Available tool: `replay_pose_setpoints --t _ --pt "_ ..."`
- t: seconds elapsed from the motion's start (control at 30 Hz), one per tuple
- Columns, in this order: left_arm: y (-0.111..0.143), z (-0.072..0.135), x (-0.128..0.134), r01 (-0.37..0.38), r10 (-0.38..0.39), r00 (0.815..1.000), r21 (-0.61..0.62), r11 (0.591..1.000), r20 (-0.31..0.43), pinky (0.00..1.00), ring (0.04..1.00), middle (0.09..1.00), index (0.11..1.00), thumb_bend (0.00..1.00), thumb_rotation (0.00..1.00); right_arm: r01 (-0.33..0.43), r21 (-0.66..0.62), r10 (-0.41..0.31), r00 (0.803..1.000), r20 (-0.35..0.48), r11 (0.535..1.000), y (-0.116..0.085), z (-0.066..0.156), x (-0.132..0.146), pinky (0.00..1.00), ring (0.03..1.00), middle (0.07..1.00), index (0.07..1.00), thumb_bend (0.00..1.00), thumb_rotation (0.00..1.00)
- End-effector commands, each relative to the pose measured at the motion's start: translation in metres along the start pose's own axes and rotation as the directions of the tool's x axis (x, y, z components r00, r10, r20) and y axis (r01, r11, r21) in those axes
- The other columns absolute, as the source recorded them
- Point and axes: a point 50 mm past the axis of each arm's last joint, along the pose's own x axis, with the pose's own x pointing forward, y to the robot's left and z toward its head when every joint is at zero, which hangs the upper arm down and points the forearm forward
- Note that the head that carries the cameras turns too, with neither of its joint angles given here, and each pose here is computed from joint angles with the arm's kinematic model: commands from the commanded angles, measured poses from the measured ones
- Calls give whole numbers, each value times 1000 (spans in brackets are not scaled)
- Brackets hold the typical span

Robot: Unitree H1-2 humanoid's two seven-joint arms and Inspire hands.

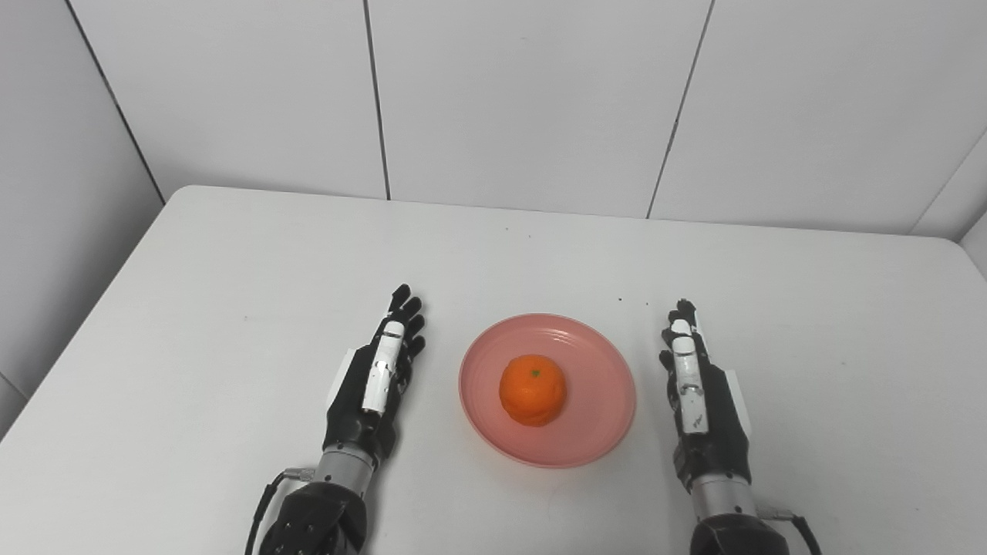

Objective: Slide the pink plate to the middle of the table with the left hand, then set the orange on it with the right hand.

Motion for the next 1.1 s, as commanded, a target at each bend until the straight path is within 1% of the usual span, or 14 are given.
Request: replay_pose_setpoints --t 0.0,0.23,0.3,0.37,0.53,0.67,0.87,1.07 --pt "-8 16 6 19 -19 997 -5 1000 69 1000 1000 1000 1000 385 1000 -18 21 17 997 80 1000 7 14 6 1000 1000 1000 1000 239 1000" --pt "-9 16 6 15 -14 997 -17 1000 73 1000 1000 1000 1000 382 1000 -7 -2 7 997 70 1000 4 15 6 992 1000 1000 1000 235 1000" --pt "-9 16 5 13 -11 998 -21 1000 69 1000 1000 1000 1000 381 1000 -9 0 9 997 79 1000 4 16 5 995 999 1000 1000 226 1000" --pt "-8 16 3 17 -16 997 -22 1000 71 1000 1000 1000 1000 383 1000 -6 15 5 997 83 1000 5 16 3 999 998 1000 1000 217 1000" --pt "-6 17 4 16 -15 998 -23 1000 68 1000 1000 1000 1000 382 1000 -10 22 9 998 69 1000 6 14 4 1000 1000 1000 1000 232 1000" --pt "-7 13 6 28 -27 998 -26 999 56 1000 1000 1000 1000 398 1000 -6 61 2 998 58 998 6 15 5 1000 1000 1000 1000 235 1000" --pt "-6 13 6 30 -29 998 -12 999 57 1000 1000 1000 1000 391 1000 -9 38 7 998 56 999 8 17 6 1000 1000 1000 1000 226 1000" --pt "-6 15 5 37 -37 998 -8 999 54 1000 1000 1000 1000 395 1000 2 65 -5 999 52 998 11 17 6 1000 1000 1000 1000 226 1000"
